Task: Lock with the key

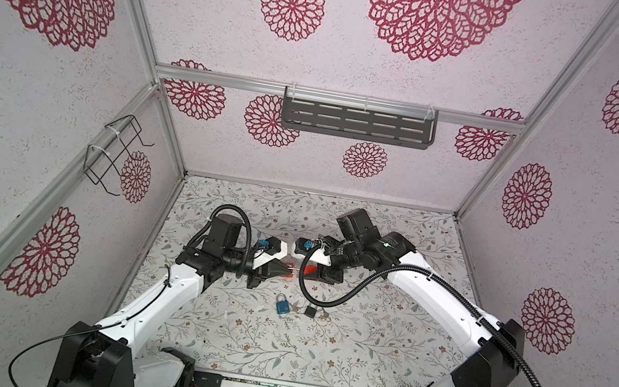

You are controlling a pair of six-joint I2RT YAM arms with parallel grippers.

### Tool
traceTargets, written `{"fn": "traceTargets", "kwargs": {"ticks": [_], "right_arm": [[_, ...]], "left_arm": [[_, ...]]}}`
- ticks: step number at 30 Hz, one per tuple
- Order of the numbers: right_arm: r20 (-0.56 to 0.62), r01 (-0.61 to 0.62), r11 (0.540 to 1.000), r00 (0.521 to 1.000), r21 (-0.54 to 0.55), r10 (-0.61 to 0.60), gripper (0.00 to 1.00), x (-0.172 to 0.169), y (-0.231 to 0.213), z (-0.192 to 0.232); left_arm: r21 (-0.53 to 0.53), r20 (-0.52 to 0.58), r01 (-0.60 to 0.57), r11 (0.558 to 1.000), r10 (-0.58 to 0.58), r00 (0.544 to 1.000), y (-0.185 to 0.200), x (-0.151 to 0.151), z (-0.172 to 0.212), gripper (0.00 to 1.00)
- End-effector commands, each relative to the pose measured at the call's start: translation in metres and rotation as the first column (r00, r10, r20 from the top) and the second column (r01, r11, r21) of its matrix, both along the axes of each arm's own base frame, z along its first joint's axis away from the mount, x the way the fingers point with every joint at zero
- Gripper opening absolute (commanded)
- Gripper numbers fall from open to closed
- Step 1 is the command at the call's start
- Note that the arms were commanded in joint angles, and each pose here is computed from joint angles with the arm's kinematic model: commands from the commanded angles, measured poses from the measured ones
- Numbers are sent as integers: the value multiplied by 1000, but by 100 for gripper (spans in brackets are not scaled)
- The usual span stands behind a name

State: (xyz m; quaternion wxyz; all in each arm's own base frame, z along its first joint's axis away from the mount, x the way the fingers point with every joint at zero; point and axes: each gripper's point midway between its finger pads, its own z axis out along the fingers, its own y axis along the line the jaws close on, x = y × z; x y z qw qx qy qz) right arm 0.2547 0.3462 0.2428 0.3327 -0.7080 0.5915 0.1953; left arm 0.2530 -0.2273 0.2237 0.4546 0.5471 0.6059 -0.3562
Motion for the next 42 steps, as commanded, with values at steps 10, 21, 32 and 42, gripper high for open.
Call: {"fn": "traceTargets", "kwargs": {"ticks": [10,21,32,42], "right_arm": [[65,77,996,995,50,-80,83,-24,-40,43],[14,180,983,983,29,-181,57,-26,-92,41],[-51,152,988,987,-10,-152,45,-21,-89,34],[-147,107,994,984,9,-105,42,-22,-73,34]], "left_arm": [[-119,36,46,992,-42,998,-6,8,29,0],[-151,34,74,986,-69,997,-8,5,38,0],[-157,44,94,983,-88,995,-11,-2,43,0],[-148,50,112,983,-106,993,-15,-6,41,0]]}}
